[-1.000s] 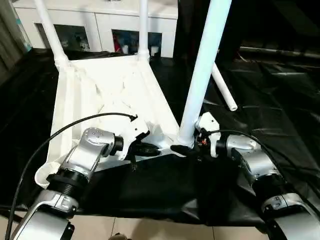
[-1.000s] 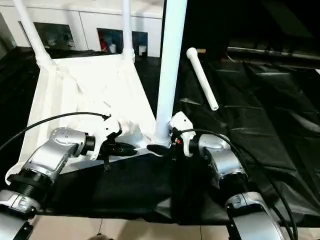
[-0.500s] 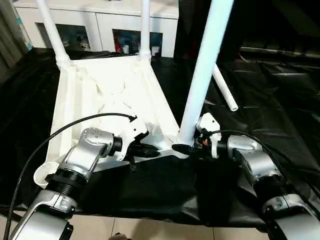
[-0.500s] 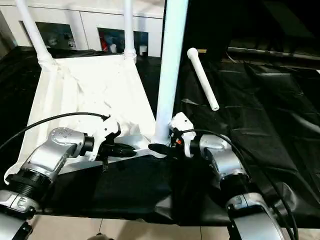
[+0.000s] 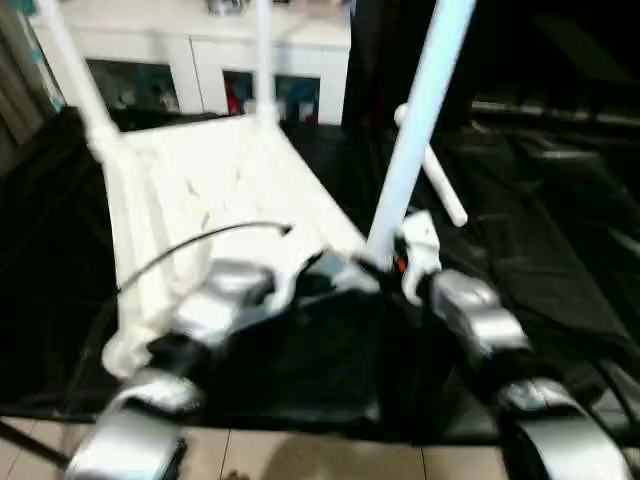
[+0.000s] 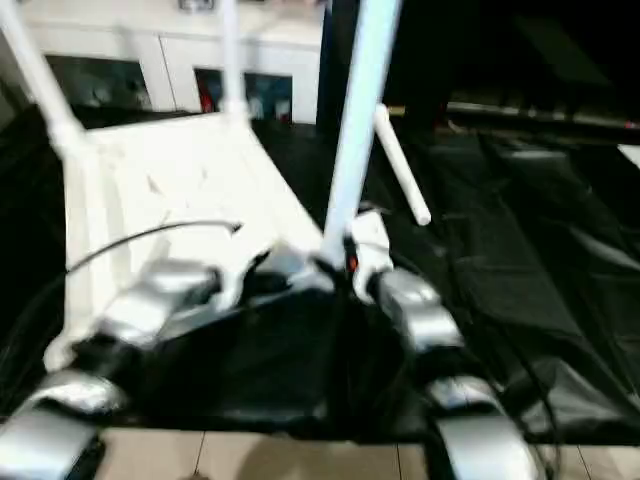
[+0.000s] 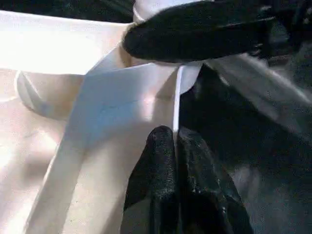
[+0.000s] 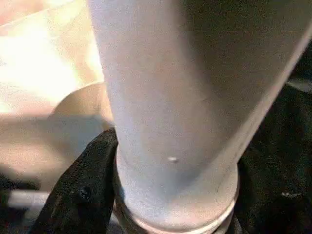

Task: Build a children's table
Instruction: Rotate leg to tighten

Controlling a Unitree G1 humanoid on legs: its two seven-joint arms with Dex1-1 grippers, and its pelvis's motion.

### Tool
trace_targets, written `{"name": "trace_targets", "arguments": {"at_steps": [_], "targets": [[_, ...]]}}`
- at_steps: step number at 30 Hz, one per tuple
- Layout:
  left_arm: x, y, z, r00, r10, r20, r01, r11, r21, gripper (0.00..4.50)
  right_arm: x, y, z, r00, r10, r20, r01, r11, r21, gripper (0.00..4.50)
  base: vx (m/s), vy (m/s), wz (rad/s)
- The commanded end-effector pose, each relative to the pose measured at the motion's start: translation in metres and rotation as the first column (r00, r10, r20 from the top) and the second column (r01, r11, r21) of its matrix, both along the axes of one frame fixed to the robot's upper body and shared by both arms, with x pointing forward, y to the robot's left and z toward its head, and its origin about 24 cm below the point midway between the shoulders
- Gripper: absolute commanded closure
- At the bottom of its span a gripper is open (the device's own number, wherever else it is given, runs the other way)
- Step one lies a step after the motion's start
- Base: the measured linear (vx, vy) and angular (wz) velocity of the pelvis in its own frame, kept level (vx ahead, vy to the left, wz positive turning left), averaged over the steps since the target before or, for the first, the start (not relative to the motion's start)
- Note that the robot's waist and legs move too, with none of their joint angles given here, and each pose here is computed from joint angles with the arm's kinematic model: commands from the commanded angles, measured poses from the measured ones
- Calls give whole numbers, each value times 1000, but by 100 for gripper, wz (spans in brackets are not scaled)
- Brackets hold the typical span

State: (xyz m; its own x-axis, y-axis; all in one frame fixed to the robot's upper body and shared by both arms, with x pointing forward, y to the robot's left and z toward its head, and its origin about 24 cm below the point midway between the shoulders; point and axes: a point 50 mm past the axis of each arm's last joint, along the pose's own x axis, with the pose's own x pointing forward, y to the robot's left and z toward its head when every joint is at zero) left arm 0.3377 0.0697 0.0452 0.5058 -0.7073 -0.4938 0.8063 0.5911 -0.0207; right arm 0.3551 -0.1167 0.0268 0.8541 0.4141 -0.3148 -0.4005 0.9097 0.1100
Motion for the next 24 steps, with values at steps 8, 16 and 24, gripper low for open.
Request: {"name": "trace_targets", "arguments": {"at_steps": [8, 16, 24], "targets": [[2, -32, 3, 997, 56, 44, -55, 998, -19, 450, -6, 30, -19, 994, -56, -94, 56, 998, -7, 143, 0, 0, 0], [1, -16, 1, 997, -9, 72, 8, 1000, 14, 450, 2, 26, 1, 999, 27, 37, -28, 999, 37, 74, 0, 0, 0], [-1, 21, -1, 994, -76, 78, 72, 996, 50, 450, -12, -6, 13, 915, 398, 60, -392, 915, -90, 37, 0, 0, 0]]}}
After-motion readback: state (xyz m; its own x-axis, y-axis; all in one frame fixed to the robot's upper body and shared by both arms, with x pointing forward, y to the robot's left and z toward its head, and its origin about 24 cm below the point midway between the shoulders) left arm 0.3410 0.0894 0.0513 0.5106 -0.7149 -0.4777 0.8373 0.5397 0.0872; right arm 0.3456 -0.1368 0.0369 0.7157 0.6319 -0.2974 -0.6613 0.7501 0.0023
